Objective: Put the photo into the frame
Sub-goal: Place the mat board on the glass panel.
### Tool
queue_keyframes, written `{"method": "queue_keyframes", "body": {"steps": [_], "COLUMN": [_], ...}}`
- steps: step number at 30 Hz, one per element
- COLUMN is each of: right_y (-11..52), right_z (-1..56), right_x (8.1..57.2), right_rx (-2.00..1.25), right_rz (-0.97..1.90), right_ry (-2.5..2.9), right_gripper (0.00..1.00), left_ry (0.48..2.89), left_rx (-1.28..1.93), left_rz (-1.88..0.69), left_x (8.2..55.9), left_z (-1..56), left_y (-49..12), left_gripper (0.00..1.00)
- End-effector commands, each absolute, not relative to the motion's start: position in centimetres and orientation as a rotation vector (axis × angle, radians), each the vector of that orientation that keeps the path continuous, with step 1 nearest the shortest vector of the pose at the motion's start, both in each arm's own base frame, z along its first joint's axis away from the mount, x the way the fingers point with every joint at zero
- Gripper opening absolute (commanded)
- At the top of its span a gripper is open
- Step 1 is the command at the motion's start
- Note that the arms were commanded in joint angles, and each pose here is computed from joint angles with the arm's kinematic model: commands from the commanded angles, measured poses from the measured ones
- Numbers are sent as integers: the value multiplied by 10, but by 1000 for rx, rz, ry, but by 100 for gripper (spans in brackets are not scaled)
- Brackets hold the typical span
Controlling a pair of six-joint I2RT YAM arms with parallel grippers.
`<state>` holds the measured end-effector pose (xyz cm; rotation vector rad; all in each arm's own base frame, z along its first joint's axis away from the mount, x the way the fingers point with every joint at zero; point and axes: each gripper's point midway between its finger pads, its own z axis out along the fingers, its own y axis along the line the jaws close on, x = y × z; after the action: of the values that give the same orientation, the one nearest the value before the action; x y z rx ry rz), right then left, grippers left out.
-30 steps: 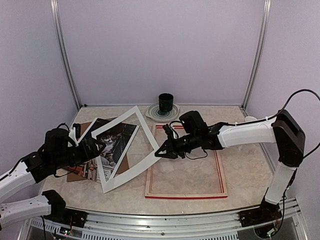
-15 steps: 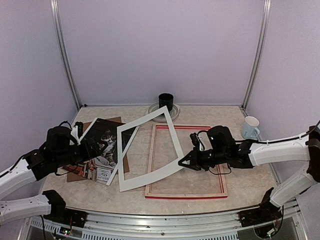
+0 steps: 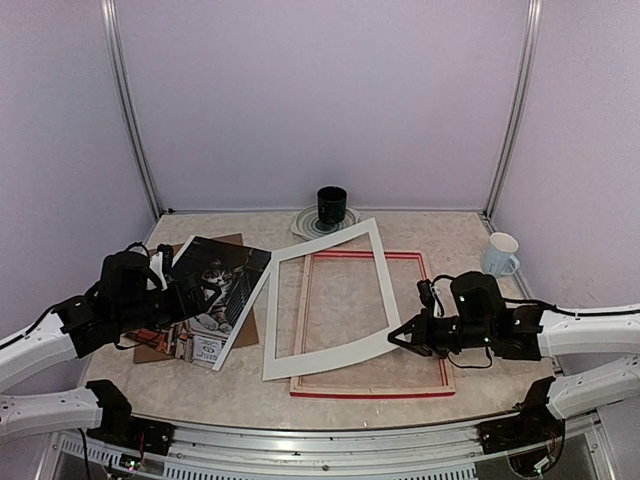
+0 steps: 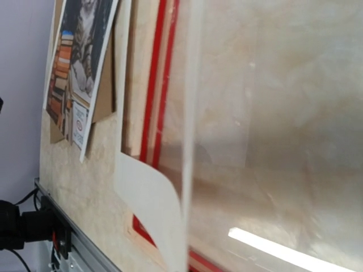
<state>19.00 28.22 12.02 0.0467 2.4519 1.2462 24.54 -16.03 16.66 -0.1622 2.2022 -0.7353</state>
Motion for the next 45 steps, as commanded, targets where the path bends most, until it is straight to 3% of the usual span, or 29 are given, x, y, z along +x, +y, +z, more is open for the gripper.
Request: {"method": "queue_keyframes", "body": {"steps": [1,22,45], "right_y": [258,195,184], "right_z": [104,68,65], "right_x": [183,146,149], "right_rx": [152,377,310], "right_rz": [1167,1049,929], "right_ry": [2495,2568,2580], "right_gripper": [0,0,0], "left_ry": [2135,2148,2164], "left_rx": [-130,-112,-111], "left_rz": [-763,-764,-777], "left_x": [253,260,260], "left_z": [190,185,175], "left_y": [-168,-177,-182], "left_gripper": [99,99,99]}}
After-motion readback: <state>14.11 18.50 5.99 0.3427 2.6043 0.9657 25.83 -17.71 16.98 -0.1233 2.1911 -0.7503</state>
